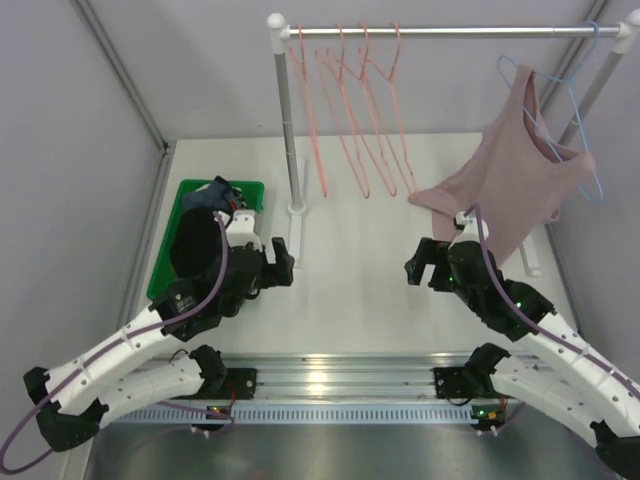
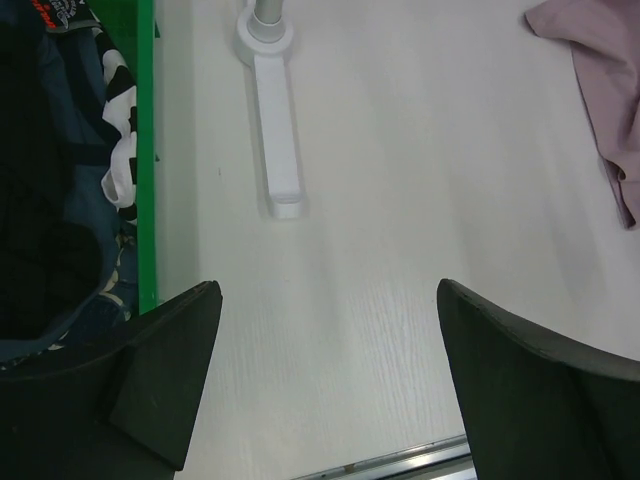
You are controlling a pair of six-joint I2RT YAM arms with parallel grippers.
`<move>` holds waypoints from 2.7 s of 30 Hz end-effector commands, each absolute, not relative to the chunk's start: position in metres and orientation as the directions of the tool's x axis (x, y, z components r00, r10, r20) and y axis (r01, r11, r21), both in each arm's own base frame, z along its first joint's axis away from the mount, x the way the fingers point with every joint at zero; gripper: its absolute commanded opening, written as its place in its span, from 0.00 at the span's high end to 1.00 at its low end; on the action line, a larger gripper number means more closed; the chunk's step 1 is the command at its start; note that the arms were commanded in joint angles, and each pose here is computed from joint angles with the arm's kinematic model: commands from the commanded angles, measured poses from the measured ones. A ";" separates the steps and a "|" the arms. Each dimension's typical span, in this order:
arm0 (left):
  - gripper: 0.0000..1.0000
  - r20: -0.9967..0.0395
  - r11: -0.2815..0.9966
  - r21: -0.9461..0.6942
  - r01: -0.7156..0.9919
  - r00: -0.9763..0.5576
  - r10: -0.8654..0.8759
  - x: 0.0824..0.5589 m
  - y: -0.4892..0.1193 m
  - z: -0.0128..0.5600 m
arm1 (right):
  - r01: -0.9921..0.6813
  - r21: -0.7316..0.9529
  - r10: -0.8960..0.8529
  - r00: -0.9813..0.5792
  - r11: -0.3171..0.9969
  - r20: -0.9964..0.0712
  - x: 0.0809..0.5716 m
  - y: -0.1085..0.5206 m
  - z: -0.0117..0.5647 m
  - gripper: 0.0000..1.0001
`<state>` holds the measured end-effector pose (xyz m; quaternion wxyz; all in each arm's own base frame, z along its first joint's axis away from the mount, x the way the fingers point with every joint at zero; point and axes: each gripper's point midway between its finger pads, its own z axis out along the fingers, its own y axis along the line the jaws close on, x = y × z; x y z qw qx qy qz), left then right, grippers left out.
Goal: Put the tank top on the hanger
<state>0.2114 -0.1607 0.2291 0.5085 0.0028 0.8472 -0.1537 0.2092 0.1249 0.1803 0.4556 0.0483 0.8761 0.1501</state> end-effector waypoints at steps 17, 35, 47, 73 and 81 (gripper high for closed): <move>0.07 -0.800 0.942 -0.119 -0.315 -0.531 -0.279 0.318 -0.065 0.214 | -0.199 0.269 0.108 -0.581 0.942 -0.807 0.206 0.141 0.198 0.00; 0.33 -0.730 0.825 -0.086 -0.558 -0.528 -0.434 0.378 0.010 0.144 | -0.287 0.303 0.071 -0.609 0.909 -0.790 0.192 0.151 0.191 0.00; 0.75 -0.738 0.877 -0.056 -0.478 -0.572 -0.359 0.363 0.008 0.151 | -0.300 0.316 0.071 -0.615 0.900 -0.785 0.191 0.156 0.190 0.00; 1.00 -0.883 0.945 -0.326 -0.004 -0.356 -0.307 0.313 -0.074 0.396 | -0.330 0.328 0.103 -0.549 0.885 -0.830 0.192 0.154 0.222 0.00; 1.00 -0.891 0.900 -0.400 0.175 -0.304 -0.337 0.282 -0.102 0.453 | -0.337 0.342 0.123 -0.531 0.877 -0.838 0.192 0.154 0.230 0.00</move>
